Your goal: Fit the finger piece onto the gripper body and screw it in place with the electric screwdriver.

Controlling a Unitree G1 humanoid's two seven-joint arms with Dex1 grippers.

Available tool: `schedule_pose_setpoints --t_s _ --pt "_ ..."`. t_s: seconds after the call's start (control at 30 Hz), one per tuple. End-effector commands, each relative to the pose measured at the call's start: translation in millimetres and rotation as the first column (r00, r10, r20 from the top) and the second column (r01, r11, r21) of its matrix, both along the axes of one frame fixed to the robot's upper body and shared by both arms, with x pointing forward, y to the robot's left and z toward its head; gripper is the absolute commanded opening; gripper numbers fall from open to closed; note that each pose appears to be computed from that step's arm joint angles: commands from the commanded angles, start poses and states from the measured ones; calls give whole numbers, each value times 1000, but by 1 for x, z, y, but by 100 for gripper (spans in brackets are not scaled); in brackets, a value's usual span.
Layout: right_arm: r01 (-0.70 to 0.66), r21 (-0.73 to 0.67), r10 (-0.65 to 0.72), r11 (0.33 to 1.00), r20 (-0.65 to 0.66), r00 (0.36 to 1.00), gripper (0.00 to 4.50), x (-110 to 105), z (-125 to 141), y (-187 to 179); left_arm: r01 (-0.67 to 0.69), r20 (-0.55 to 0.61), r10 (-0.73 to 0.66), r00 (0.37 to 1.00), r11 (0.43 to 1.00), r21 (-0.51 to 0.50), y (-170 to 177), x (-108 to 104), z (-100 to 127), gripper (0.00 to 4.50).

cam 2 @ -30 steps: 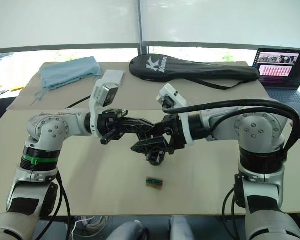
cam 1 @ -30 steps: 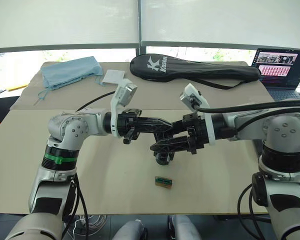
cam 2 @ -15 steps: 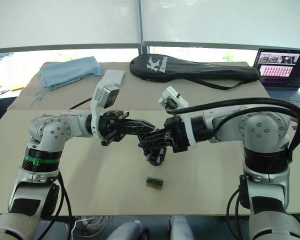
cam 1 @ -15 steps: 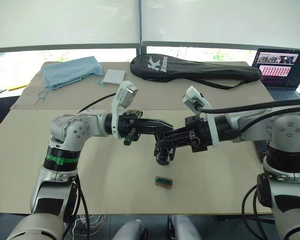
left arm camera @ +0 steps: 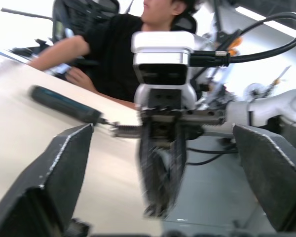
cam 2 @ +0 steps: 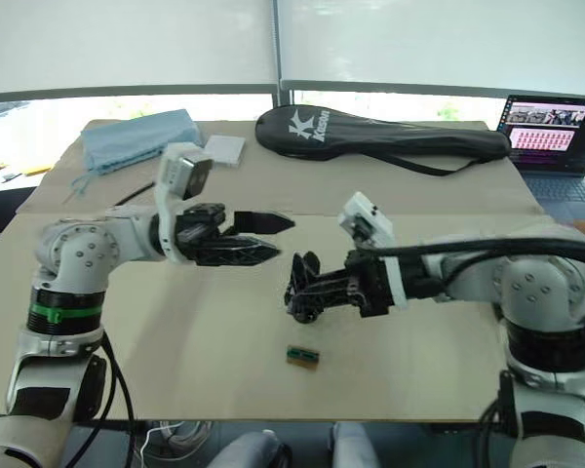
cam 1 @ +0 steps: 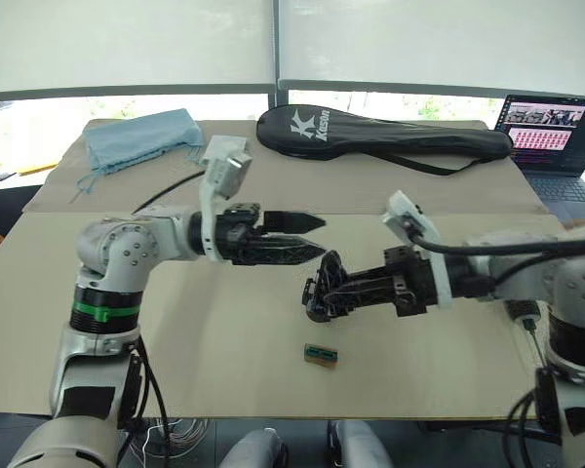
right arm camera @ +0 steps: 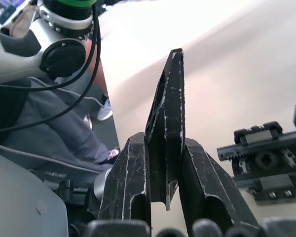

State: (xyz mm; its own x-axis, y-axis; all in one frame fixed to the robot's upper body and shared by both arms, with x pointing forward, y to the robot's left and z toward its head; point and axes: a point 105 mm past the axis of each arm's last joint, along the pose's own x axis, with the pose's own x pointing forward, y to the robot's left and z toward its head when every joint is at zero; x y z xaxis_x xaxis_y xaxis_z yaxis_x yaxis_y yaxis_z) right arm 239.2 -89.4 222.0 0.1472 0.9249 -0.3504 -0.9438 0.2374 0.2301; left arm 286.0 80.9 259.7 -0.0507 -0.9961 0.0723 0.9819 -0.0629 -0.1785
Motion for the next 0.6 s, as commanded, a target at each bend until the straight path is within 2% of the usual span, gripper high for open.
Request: schedule_pose_setpoints --t_s 0.03,0.1,0.17,0.23,0.27,0.37,0.6 --pt "-31 168 -11 985 249 968 39 0 28 -6 -126 214 120 969 992 14 29 16 -4 450" --pt "-32 202 -36 979 325 945 39 2 29 -11 -183 316 149 937 980 81 43 24 -21 450" --pt "-45 228 -50 973 395 917 39 2 28 -15 -214 389 120 913 954 209 59 29 -51 450" --pt "-57 236 -60 970 462 885 39 4 23 -17 -247 401 128 907 933 260 71 34 -77 450" --pt "-69 246 -66 967 502 862 39 4 21 -17 -308 419 174 891 911 275 77 43 -93 450" --pt "-90 287 -96 954 574 813 39 5 17 -20 -288 393 149 907 902 321 75 42 -129 450" --pt "-101 269 -86 958 605 791 39 5 -2 -21 -161 352 32 936 925 344 39 34 -162 450"
